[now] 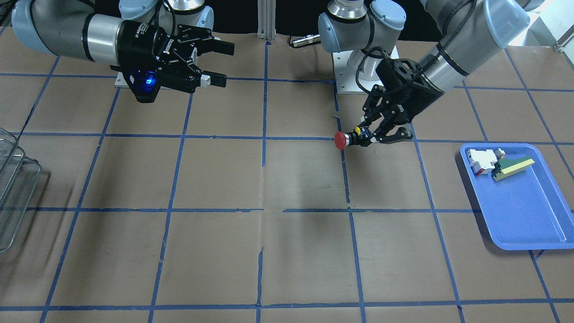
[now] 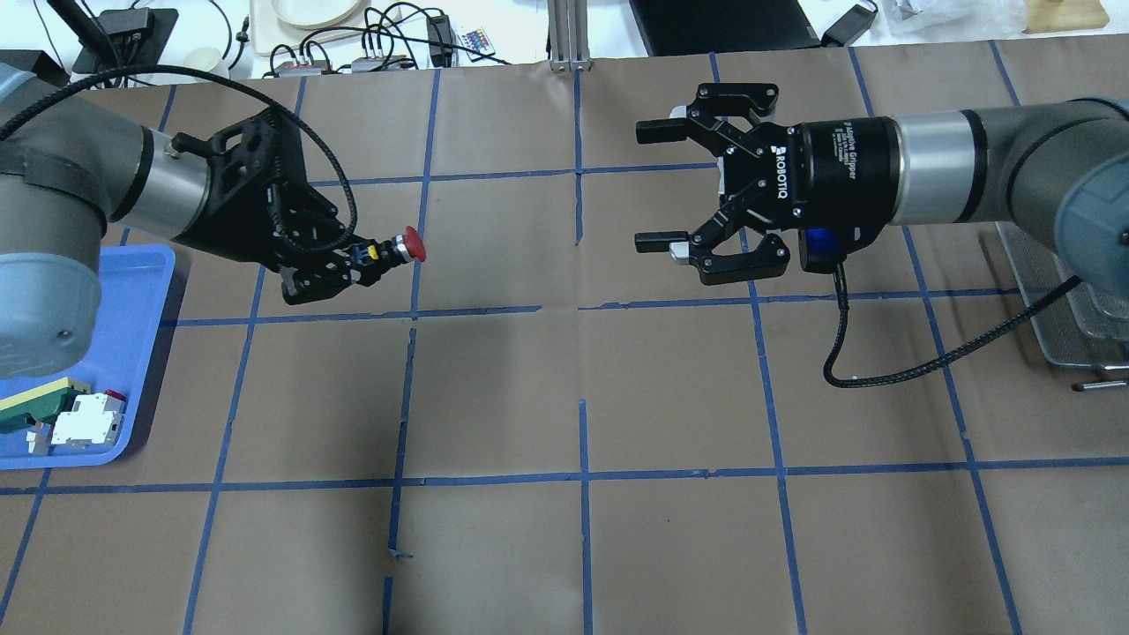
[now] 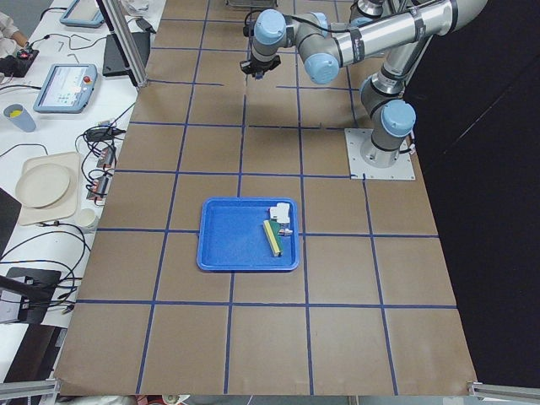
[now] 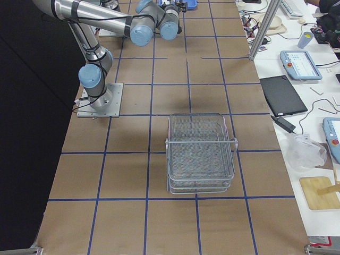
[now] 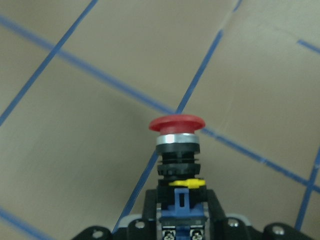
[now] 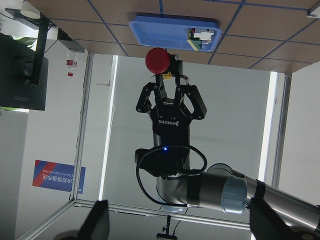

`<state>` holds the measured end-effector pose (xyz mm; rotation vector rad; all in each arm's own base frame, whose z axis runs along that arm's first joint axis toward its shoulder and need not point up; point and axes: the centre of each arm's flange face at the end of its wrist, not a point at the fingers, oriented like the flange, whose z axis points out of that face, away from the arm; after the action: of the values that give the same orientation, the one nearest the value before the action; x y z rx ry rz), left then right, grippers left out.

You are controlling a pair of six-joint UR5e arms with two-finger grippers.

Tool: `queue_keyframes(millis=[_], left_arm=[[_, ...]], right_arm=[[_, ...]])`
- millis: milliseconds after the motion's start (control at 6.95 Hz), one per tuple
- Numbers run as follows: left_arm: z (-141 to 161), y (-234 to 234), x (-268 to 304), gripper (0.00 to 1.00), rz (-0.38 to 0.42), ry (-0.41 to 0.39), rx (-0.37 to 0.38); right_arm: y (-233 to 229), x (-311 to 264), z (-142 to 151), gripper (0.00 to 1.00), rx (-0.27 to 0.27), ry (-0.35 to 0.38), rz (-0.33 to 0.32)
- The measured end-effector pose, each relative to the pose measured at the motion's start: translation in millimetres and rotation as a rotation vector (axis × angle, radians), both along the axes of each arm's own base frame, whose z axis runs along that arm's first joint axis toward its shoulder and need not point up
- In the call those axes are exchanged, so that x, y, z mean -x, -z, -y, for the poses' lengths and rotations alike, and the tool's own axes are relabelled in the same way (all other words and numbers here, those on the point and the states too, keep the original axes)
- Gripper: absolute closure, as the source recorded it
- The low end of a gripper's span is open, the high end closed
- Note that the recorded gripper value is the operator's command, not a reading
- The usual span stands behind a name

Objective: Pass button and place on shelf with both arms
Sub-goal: 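Carry the button toward the right gripper while the right gripper approaches it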

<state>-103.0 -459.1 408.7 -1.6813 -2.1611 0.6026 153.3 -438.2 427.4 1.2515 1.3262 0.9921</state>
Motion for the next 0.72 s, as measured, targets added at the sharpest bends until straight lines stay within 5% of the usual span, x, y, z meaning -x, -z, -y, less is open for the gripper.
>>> queue_keyframes(millis=[719], left_arm=[[-57.6, -62.2, 93.9, 0.86, -0.084, 0.156, 0.113]], right_arm=[[25.2, 6.4, 6.2, 0.00, -0.035, -0.066, -0.090]])
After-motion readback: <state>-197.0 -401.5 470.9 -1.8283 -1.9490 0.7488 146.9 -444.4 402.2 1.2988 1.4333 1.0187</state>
